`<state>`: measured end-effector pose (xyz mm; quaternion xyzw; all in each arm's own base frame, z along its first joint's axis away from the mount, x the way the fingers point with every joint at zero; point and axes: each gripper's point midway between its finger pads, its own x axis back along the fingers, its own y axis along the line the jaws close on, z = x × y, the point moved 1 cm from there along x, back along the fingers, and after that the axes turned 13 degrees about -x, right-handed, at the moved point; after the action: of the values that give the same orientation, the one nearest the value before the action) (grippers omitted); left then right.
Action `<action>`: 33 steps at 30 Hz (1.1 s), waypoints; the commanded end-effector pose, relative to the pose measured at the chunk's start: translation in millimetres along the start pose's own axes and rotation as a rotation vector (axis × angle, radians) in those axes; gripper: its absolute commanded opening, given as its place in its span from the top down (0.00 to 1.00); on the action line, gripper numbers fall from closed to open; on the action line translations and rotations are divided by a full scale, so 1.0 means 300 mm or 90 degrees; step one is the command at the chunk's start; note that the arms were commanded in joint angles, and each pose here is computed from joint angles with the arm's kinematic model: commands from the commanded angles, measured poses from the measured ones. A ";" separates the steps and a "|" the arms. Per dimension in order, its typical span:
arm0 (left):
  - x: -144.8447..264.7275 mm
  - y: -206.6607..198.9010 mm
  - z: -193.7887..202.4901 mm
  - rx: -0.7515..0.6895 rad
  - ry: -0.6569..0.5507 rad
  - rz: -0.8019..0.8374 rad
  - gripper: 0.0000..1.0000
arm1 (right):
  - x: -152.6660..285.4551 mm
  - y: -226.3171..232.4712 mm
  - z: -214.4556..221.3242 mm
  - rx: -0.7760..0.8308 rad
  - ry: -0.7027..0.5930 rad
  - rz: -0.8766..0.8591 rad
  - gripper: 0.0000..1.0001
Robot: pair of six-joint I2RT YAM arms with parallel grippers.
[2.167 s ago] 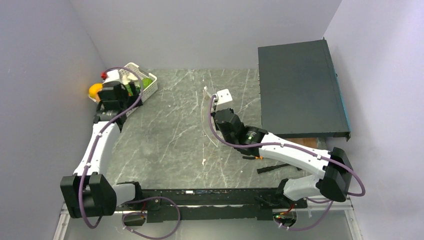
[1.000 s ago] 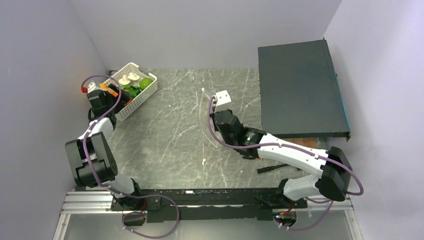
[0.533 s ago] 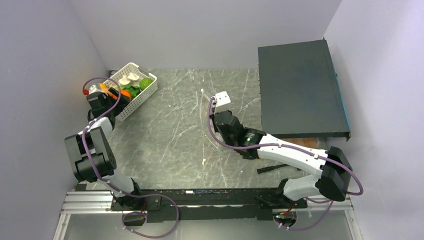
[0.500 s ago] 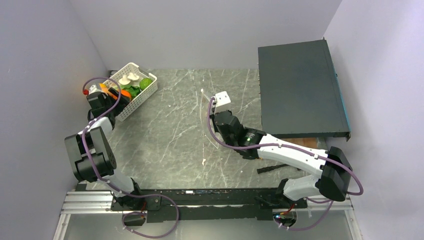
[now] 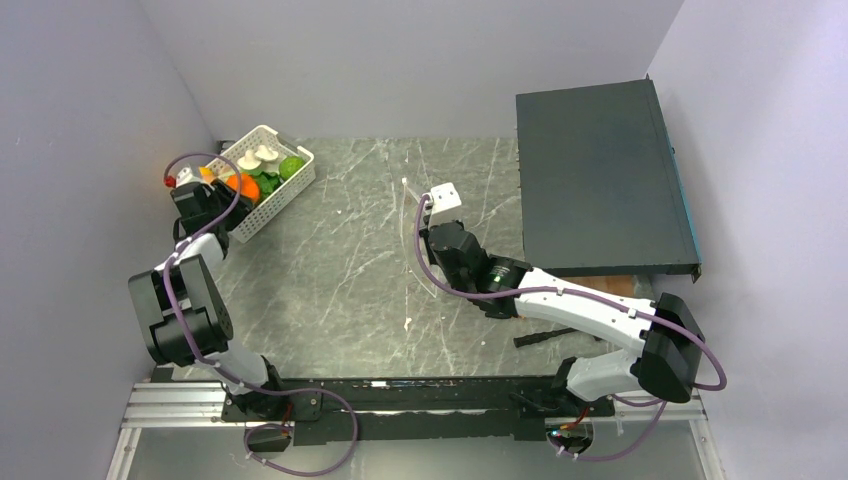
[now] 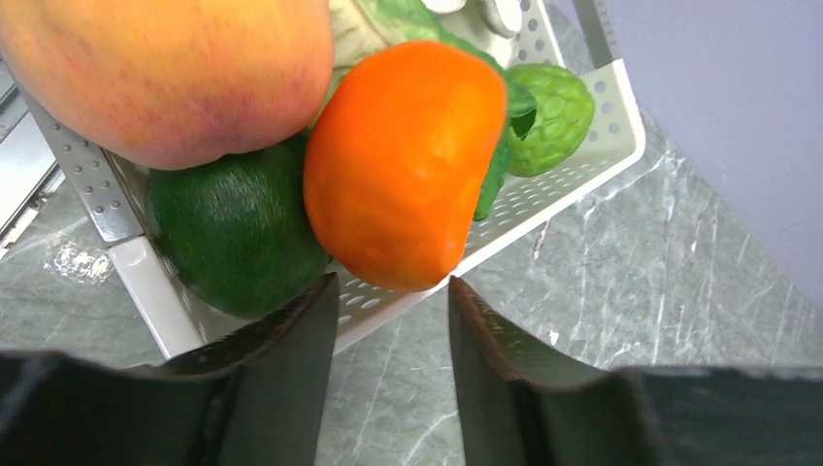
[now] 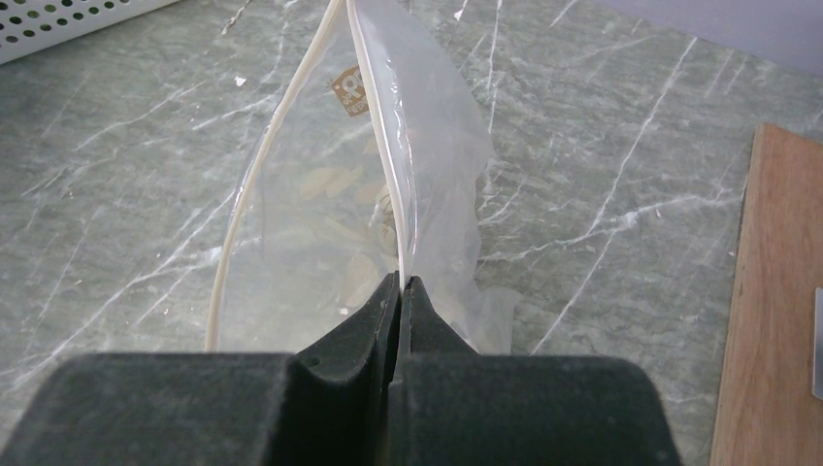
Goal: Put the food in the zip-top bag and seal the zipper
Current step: Pick up the fake vegetable from the bin.
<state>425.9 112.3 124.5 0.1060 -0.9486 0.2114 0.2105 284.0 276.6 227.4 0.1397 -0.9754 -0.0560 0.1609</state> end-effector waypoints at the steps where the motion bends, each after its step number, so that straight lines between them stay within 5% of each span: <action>1: 0.038 -0.032 -0.103 -0.009 -0.057 0.012 0.42 | 0.011 0.010 -0.044 -0.023 -0.028 -0.010 1.00; 4: 0.033 -0.030 -0.099 -0.003 -0.043 0.008 0.24 | 0.013 0.009 -0.046 -0.022 -0.028 -0.009 1.00; 10: 0.034 0.024 -0.126 -0.044 -0.051 -0.053 0.08 | 0.015 0.005 -0.053 -0.024 -0.034 -0.009 1.00; 18: -0.051 -0.038 -0.145 -0.029 -0.020 0.026 0.15 | 0.020 0.001 -0.054 -0.025 -0.034 -0.009 1.00; 33: -0.022 -0.084 -0.165 -0.025 -0.031 0.068 0.57 | -0.018 0.003 -0.020 -0.002 -0.022 0.013 1.00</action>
<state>453.7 116.1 139.4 0.0754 -0.9504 0.2100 0.2169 285.2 276.2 215.9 0.1340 -0.9757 -0.0438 0.1676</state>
